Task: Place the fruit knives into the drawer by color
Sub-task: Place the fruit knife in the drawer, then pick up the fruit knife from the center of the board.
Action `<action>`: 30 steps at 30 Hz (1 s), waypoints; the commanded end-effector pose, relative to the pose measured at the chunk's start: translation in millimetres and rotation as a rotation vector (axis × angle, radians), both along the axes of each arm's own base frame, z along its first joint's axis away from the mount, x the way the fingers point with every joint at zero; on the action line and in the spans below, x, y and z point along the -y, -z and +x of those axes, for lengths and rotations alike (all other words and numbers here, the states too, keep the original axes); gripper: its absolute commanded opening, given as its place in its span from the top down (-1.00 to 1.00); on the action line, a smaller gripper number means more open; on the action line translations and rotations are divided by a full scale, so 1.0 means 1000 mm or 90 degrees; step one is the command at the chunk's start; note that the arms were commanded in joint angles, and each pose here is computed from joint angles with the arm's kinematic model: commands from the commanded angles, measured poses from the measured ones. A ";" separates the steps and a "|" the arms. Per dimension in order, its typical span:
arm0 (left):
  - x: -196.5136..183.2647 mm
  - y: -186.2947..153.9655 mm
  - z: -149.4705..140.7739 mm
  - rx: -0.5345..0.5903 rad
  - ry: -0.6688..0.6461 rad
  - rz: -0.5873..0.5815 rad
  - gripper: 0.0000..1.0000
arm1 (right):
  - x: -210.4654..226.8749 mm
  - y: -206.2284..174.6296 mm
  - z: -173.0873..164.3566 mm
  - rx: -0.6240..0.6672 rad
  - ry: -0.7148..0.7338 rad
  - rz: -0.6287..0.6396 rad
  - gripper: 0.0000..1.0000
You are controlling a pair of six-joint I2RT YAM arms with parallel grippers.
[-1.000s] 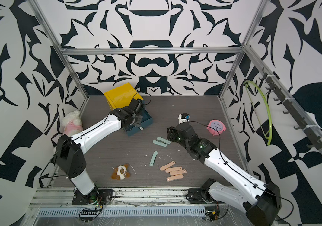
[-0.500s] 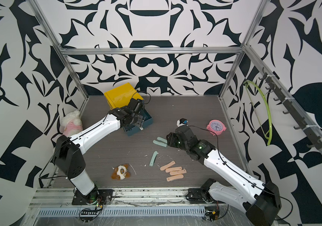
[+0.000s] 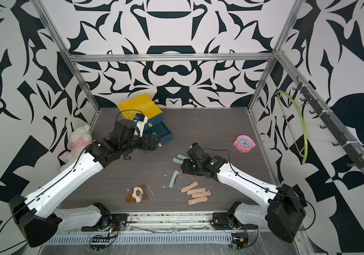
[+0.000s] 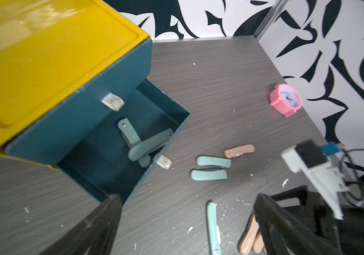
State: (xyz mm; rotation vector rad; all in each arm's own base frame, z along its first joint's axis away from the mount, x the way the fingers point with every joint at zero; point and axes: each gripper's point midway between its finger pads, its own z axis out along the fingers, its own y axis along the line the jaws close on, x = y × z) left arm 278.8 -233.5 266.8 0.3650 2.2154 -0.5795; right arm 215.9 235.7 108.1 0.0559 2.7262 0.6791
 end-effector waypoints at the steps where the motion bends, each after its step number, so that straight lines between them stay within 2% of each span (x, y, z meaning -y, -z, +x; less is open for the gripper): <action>1: -0.005 0.017 -0.019 -0.020 -0.009 -0.035 -0.98 | -0.026 0.001 -0.002 -0.018 -0.026 0.014 -0.07; 7: -0.042 0.061 -0.042 -0.050 -0.068 -0.009 -0.98 | -0.051 0.035 -0.010 -0.100 -0.053 -0.026 -0.11; 11: -0.053 0.080 -0.052 -0.067 -0.081 -0.006 -0.99 | -0.057 0.045 -0.004 -0.114 -0.051 -0.059 -0.16; 16: -0.058 0.088 -0.057 -0.071 -0.089 -0.007 -0.98 | -0.048 0.062 0.005 -0.131 -0.037 -0.158 -0.18; 21: -0.060 0.086 -0.058 -0.063 -0.087 -0.012 -0.98 | -0.046 0.078 0.012 -0.145 -0.041 -0.214 -0.17; 24: -0.060 0.085 -0.059 -0.061 -0.087 -0.011 -0.98 | -0.051 0.085 0.013 -0.153 -0.055 -0.233 -0.10; 30: -0.061 0.085 -0.059 -0.060 -0.090 -0.015 -0.98 | -0.074 0.090 0.013 -0.126 -0.129 -0.287 0.18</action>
